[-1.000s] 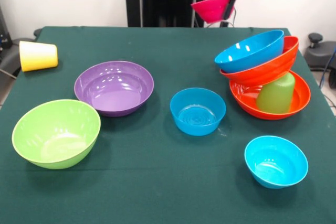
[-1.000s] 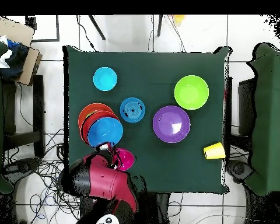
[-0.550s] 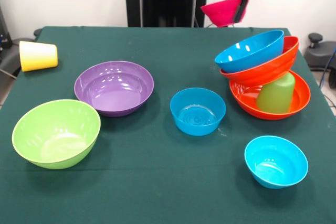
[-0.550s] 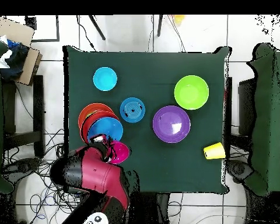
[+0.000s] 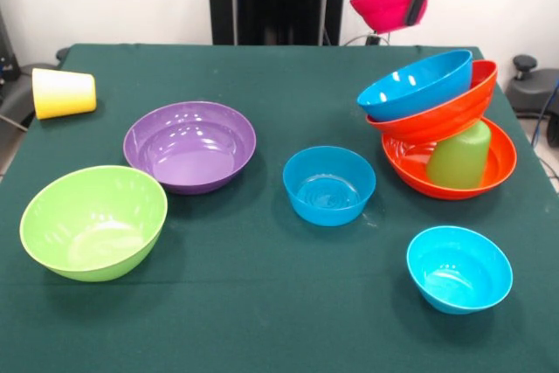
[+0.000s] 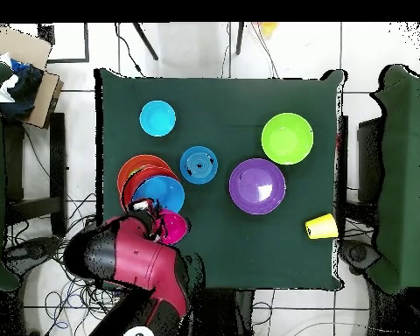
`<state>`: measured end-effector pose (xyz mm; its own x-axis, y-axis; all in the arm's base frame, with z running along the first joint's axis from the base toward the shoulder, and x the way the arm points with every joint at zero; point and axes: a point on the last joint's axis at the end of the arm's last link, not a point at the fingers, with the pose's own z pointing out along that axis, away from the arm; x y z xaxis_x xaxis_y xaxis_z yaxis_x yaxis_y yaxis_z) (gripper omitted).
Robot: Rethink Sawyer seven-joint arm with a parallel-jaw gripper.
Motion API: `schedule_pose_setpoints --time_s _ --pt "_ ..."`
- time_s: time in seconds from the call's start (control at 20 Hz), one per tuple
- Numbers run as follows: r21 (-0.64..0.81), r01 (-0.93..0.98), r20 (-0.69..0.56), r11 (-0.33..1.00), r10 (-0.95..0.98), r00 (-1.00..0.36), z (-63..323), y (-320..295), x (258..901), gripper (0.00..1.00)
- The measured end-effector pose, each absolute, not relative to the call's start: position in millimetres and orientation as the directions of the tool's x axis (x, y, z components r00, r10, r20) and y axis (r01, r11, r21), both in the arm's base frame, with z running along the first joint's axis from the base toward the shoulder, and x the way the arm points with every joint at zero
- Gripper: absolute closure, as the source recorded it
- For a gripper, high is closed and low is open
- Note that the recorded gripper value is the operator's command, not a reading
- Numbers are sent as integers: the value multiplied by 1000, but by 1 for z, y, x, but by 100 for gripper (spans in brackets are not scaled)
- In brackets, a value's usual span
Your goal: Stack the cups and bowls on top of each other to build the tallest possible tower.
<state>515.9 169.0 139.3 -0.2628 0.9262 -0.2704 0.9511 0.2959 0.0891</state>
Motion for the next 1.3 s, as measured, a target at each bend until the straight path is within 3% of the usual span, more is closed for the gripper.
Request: schedule_pose_setpoints --time_s 0.45,1.3 --pt "127 953 -274 275 933 -233 151 174 539 100" --pt "90 969 -322 230 927 -190 103 159 565 100"
